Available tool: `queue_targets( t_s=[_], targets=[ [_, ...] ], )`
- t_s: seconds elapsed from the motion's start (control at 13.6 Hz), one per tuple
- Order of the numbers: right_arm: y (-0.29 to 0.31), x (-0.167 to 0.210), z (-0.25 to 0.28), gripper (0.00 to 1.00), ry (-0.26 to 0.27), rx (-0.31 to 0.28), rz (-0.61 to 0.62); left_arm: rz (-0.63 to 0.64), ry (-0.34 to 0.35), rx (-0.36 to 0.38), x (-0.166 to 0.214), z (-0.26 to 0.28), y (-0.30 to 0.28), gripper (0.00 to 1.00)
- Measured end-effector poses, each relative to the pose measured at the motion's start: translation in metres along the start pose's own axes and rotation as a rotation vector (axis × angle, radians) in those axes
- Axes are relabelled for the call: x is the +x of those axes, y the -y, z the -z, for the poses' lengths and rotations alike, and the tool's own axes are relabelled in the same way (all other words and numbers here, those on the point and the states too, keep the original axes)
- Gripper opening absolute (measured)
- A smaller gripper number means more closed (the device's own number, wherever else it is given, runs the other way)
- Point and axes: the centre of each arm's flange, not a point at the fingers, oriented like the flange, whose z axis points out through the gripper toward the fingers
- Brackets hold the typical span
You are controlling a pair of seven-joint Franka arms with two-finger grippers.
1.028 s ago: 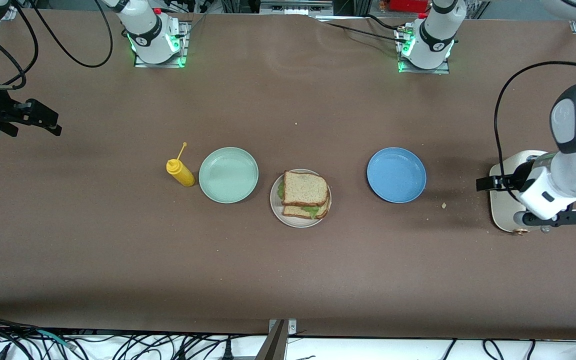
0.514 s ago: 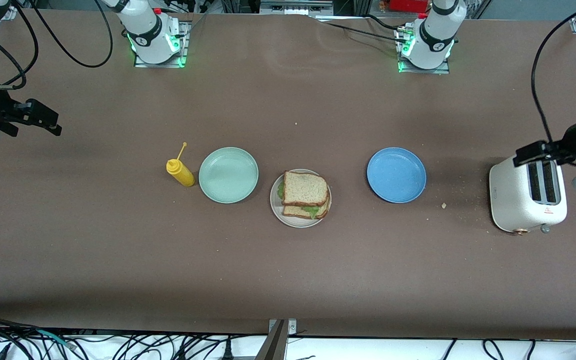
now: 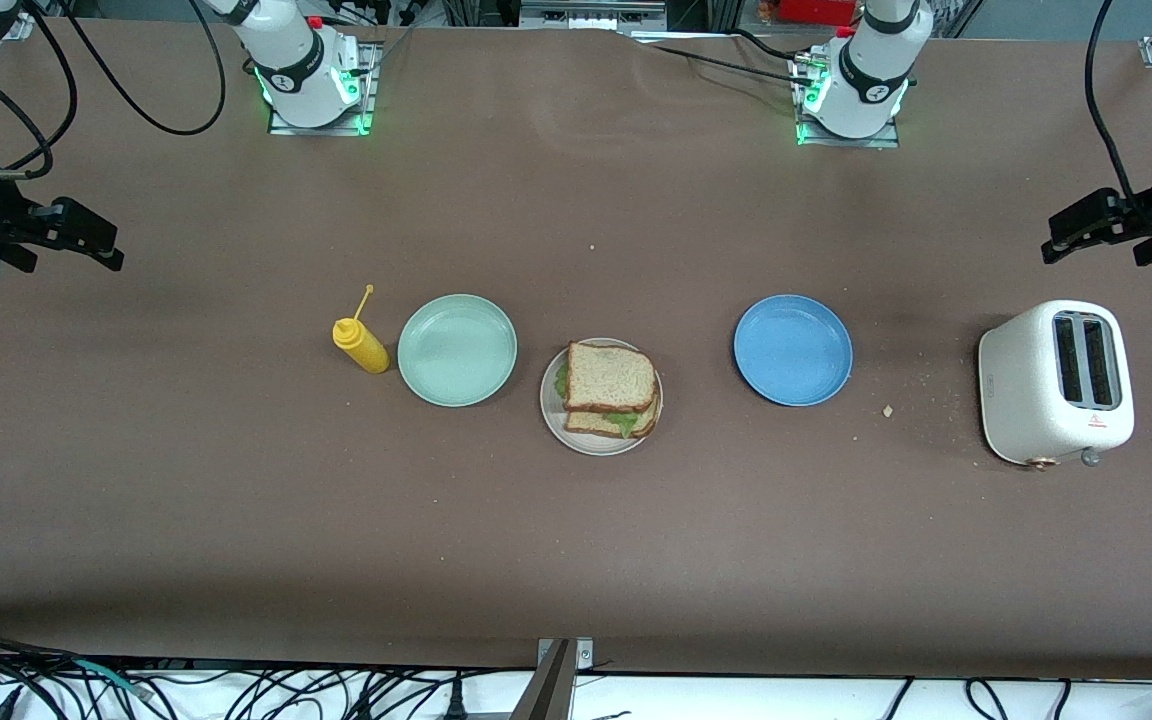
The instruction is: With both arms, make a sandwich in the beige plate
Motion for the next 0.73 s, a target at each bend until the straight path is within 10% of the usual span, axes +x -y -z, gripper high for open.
queue_targets(
  t_s=[0.73],
  targets=[
    [0.0,-0.001,0.0,1.0,0.005,0.0,0.0,-0.01,-0.061,0.0,0.013,-0.009,-0.005,1.0]
  ],
)
